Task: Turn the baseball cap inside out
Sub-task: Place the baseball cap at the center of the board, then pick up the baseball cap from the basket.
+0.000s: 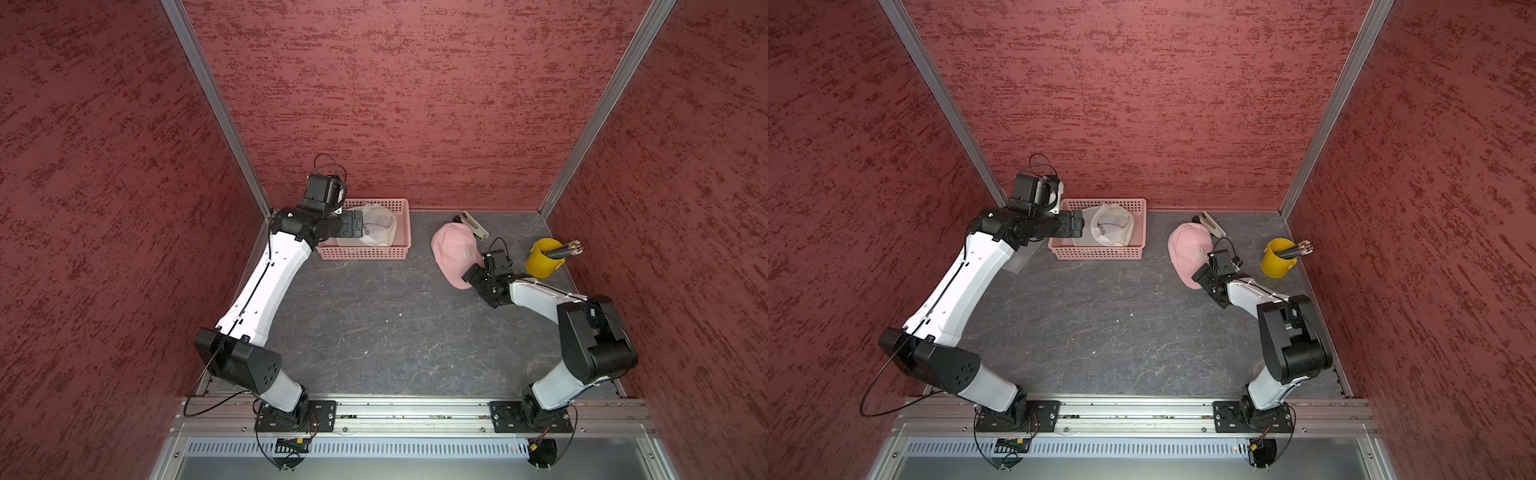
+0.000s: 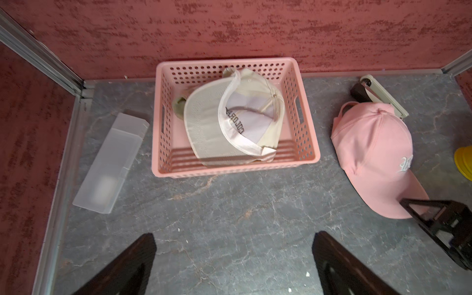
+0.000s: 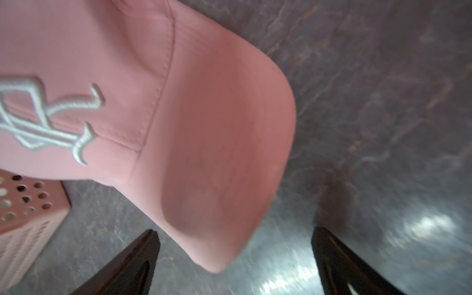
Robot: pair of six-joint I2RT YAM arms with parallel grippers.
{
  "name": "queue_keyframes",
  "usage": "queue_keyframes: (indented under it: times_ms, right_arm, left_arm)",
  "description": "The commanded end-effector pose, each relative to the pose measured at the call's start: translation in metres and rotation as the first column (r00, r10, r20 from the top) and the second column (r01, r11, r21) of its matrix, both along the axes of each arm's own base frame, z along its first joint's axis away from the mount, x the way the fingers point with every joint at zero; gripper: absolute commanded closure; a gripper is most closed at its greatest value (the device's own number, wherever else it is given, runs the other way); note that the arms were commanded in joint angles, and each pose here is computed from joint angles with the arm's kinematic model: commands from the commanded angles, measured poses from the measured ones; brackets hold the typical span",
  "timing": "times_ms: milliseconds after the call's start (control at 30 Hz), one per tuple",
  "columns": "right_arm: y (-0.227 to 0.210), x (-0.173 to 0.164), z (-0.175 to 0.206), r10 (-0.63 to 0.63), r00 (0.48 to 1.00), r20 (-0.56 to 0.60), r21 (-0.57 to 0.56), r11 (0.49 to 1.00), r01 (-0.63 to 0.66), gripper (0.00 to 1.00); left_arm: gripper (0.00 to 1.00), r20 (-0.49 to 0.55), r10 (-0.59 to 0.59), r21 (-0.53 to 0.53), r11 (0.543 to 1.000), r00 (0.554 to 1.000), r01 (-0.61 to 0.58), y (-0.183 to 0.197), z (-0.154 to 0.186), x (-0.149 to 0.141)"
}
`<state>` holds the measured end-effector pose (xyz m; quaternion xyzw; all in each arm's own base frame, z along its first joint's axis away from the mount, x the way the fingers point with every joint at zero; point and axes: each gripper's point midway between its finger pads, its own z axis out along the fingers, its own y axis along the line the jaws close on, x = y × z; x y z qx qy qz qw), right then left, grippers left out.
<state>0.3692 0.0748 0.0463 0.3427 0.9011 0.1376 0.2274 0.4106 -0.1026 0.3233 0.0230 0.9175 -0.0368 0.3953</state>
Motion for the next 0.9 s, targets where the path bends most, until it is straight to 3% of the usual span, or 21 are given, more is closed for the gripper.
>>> queue_keyframes:
  times_ms: [0,133,267,400,533,733,867]
  right_arm:
    - [-0.012,-0.037,0.005,0.072,0.989,-0.129,-0.076,0.994,-0.082,0.01]
    - [-0.020,-0.054,0.035,0.114,0.989,-0.094,-0.125,0.984,-0.125,0.01]
    - [-0.026,-0.054,0.092,0.182,0.983,0.016,-0.194,0.965,-0.175,0.01]
    - [-0.008,-0.033,0.145,0.295,0.948,0.120,-0.196,0.943,-0.268,0.02]
    - [0.026,-0.004,0.181,0.394,0.897,0.201,-0.208,0.912,-0.354,0.06]
    - [0.098,0.023,0.195,0.560,0.797,0.224,-0.233,0.825,-0.514,0.10]
    - [0.136,0.027,0.193,0.635,0.740,0.223,-0.233,0.771,-0.592,0.10]
  left_arm:
    - [0.00,0.044,0.008,0.046,0.999,0.999,-0.010,0.010,0.013,0.011]
    - [0.00,0.069,-0.007,0.064,0.998,0.998,0.003,0.015,0.019,0.026]
    - [0.00,0.039,-0.037,0.107,0.994,0.999,0.032,0.013,0.000,0.049]
    - [0.01,-0.046,-0.078,0.043,0.996,0.996,0.080,-0.004,-0.033,0.069]
    - [0.08,-0.115,-0.046,-0.038,0.998,0.992,0.042,-0.008,-0.065,0.095]
    - [0.16,-0.166,0.021,-0.123,0.992,0.986,-0.041,0.017,-0.101,0.132]
    - [0.18,-0.204,0.021,-0.107,0.993,0.979,-0.044,0.035,-0.128,0.146]
